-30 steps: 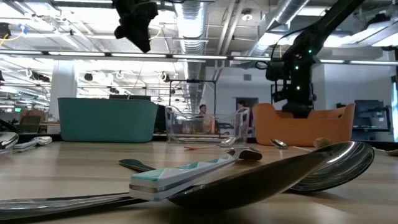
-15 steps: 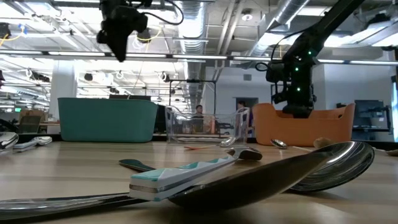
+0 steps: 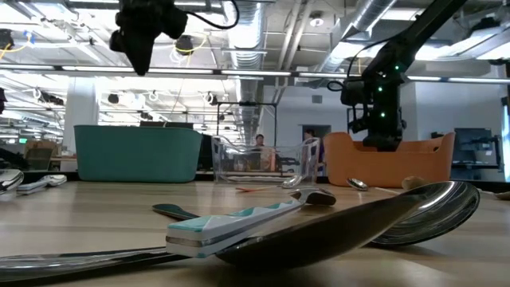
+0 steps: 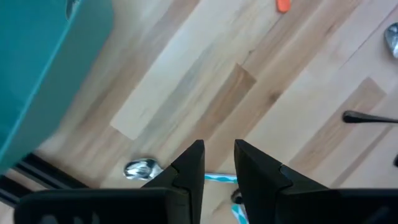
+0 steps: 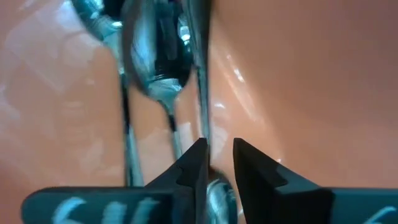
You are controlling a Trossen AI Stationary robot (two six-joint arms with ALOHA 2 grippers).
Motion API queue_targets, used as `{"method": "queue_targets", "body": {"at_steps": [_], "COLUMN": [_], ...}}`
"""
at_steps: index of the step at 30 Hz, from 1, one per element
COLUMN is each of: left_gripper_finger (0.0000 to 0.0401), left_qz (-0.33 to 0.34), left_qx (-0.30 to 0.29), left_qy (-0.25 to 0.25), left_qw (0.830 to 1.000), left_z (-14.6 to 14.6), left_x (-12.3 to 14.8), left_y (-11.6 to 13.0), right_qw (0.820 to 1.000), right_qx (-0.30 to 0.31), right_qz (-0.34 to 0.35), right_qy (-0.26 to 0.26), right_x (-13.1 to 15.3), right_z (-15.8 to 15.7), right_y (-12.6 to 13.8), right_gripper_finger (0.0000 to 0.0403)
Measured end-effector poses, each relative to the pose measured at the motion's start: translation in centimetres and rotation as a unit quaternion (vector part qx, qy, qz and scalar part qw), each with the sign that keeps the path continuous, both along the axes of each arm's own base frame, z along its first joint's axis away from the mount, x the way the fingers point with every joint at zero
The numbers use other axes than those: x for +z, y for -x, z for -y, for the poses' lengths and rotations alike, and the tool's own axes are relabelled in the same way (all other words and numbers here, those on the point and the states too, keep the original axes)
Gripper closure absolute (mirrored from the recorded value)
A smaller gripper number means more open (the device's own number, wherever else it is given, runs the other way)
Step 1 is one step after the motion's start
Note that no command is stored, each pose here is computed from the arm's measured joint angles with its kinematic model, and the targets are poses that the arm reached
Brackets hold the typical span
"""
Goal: Sort silverware by color (type)
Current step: Put the orange spoon into the green bin
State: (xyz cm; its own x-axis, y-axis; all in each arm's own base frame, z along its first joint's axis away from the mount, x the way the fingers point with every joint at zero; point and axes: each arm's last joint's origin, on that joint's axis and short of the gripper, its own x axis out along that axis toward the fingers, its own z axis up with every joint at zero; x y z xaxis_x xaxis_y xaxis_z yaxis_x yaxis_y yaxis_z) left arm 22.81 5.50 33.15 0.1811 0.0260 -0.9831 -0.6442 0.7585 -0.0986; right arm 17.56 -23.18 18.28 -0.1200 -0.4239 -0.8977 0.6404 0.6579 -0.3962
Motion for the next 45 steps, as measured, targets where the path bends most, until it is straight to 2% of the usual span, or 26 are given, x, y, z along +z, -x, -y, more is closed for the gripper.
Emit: {"method": "queue_targets", "body": {"at_steps": [8, 16, 19, 30, 34, 38, 45], "left_gripper_finger": [0.0301, 0.0271, 0.0265, 0.0263, 0.0263, 0.0263, 0.0263], "left_qz": [-0.025, -0.058, -0.059, -0.049, -0.024, 0.006, 0.020], "left_qx": [-0.027, -0.025, -0.008, 0.138, 0.208, 0.285, 0.350], "left_qy": [0.007, 0.015, 0.021, 0.046, 0.048, 0.046, 0.072], "left_qw": [0.999, 0.998, 0.998, 0.988, 0.977, 0.957, 0.934], "left_z": [2.9, 5.0, 6.0, 9.6, 11.3, 12.8, 16.1], "left_x": [-0.1, -0.2, -0.2, -0.2, -0.1, -0.1, -0.8], "left_y": [0.0, 0.5, 0.5, 0.6, 0.6, 0.8, 0.5], "right_qw": [0.998, 0.984, 0.978, 0.976, 0.978, 0.980, 0.980], "right_qx": [-0.021, -0.075, -0.089, -0.090, -0.073, -0.066, -0.064], "right_qz": [-0.001, 0.093, 0.123, 0.134, 0.125, 0.120, 0.118], "right_qy": [0.066, 0.132, 0.146, 0.148, 0.148, 0.146, 0.145], "right_x": [2.4, 6.9, 8.0, 8.5, 8.5, 8.5, 8.5], "right_z": [-0.3, -1.2, -1.8, -2.4, -2.3, -2.4, -2.4], "right_y": [0.0, -0.4, -0.5, -0.6, -0.6, -0.6, -0.6], "right_gripper_finger": [0.0290, 0.0290, 0.0290, 0.0290, 0.0290, 0.0290, 0.0290]}}
